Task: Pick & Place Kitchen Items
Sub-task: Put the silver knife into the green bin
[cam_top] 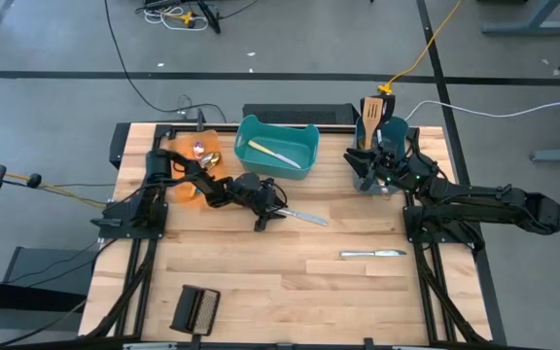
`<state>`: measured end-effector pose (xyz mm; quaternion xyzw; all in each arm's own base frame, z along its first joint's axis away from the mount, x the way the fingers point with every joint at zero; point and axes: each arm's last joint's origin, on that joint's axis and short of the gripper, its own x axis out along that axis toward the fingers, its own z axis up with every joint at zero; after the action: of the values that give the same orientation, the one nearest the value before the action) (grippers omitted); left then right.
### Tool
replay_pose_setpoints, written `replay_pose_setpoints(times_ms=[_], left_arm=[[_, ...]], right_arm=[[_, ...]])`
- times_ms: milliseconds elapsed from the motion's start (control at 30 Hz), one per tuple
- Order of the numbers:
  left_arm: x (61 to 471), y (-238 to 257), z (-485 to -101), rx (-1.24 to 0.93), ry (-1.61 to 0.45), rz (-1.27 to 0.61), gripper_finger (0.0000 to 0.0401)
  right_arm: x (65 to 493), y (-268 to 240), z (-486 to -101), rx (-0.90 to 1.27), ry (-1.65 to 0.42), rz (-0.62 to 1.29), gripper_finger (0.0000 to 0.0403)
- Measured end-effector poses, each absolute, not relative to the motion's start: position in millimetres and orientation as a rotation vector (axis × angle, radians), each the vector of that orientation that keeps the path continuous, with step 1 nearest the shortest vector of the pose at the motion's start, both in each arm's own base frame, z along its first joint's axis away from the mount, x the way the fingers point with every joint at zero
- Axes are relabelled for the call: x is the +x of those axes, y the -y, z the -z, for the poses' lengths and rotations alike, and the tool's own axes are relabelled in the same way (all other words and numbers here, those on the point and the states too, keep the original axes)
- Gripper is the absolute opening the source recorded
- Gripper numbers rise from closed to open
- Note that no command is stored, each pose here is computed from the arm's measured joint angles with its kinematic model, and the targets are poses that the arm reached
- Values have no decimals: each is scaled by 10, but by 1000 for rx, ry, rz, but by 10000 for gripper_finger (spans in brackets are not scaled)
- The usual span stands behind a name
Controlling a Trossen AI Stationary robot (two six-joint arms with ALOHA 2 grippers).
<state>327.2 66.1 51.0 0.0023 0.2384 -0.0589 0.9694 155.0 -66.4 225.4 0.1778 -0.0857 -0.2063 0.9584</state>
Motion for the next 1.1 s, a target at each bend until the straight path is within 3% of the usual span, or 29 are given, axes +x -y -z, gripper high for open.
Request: replay_pose_setpoints(times_ms=[1100], left_arm=[[3277,-630,-304,-19,-449,100,181]], right_arm=[[1551,662,-2254,361,171,409,141]])
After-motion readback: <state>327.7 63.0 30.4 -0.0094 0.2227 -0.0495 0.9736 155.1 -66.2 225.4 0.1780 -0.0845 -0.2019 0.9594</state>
